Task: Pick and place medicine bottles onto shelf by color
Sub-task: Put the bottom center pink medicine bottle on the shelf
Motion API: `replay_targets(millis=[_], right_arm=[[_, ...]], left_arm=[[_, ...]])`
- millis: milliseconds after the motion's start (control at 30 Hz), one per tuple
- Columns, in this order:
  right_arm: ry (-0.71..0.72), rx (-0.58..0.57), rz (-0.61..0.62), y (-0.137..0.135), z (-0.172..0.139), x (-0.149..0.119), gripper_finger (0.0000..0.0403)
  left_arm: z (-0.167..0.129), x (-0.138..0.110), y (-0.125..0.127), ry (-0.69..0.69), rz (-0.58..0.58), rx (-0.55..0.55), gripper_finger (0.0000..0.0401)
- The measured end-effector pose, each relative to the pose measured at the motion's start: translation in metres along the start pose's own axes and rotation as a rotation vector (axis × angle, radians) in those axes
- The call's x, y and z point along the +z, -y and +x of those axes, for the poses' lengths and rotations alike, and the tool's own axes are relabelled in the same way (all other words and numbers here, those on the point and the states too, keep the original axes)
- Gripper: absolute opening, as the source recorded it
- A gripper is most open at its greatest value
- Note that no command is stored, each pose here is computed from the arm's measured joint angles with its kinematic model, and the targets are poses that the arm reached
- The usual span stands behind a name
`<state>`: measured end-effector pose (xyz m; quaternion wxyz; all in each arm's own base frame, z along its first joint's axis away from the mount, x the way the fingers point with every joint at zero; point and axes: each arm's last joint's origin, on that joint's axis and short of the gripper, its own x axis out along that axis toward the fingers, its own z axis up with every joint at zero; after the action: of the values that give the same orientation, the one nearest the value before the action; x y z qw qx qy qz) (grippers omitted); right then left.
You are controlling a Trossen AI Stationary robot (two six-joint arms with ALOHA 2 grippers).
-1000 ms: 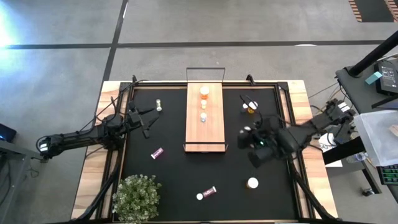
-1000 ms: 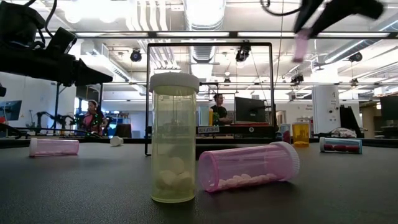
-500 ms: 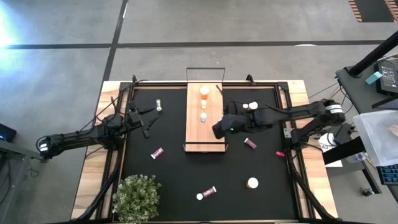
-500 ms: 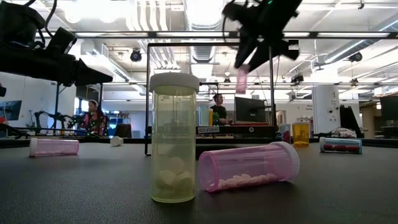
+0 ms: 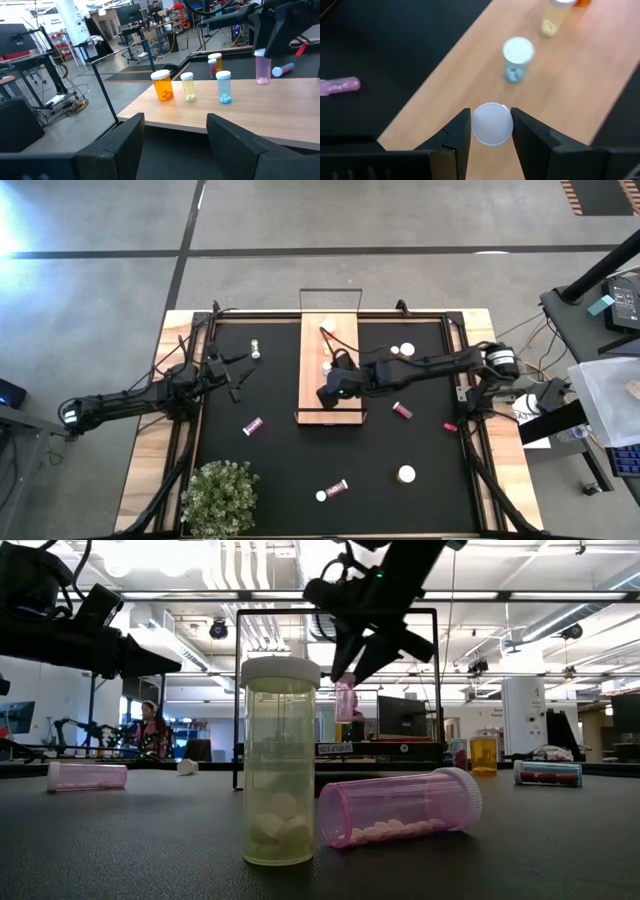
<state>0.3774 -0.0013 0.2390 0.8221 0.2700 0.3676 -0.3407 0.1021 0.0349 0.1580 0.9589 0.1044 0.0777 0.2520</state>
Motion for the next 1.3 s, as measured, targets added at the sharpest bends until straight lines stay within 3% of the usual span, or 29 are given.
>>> replay_targets(millis=[867, 1300], right_arm=[[-0.008, 0.028, -0.025, -0.0050, 0.0056, 0.0005, 0.0121], [0.021, -0.024, 0.198, -0.0006, 0.0088, 0.0002, 0.0121]], left_arm=[[0.0001, -0.0002, 0.0001, -0.002, 0.001, 0.000, 0.0199], [0.0001, -0.0002, 0.0000, -0.002, 0.000, 0.000, 0.0199]])
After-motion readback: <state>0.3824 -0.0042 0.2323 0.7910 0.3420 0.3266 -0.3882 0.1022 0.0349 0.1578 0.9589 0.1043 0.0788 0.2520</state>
